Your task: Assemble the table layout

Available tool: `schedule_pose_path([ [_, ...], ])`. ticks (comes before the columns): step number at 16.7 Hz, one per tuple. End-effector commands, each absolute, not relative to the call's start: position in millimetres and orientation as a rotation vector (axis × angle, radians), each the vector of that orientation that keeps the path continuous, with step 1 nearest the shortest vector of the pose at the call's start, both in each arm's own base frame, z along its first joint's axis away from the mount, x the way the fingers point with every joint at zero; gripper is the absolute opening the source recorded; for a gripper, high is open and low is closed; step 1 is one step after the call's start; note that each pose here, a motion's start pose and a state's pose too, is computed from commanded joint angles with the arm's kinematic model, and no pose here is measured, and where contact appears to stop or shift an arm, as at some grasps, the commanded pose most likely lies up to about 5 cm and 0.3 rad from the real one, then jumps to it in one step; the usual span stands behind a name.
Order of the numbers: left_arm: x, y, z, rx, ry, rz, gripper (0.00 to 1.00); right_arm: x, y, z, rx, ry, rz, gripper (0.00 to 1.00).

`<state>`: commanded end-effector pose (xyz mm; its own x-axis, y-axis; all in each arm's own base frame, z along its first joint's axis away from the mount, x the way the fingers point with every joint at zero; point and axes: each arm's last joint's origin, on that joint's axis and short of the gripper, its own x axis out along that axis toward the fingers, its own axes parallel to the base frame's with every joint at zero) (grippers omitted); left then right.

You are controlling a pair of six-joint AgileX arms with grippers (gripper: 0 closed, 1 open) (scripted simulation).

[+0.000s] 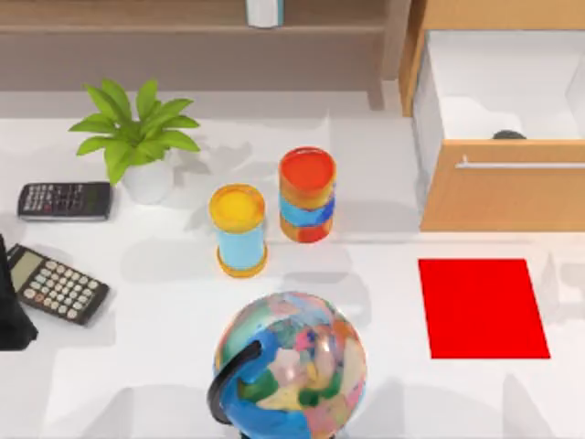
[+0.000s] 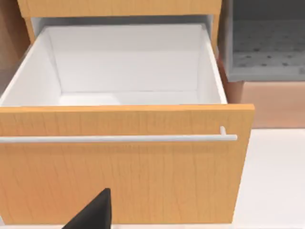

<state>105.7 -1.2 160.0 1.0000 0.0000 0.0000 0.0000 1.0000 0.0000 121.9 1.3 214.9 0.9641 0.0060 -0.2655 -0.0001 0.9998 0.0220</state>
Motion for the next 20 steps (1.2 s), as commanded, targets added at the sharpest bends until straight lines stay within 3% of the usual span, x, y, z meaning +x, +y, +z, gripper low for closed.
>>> schedule_pose_path([
  [4,106,-1,160,0.0,0.0,0.0,1.0,172,9,261,0.036,0.55,0.022,1.0],
  [10,106,-1,160,0.0,0.0,0.0,1.0,304,33,280,0.051,0.977,0.008,1.0],
  [16,106,-1,160,0.0,0.0,0.0,1.0,416,59,244,0.075,1.24,-0.049,1.0],
  [20,106,-1,160,0.0,0.0,0.0,1.0,458,70,194,0.084,1.401,-0.087,1.0],
])
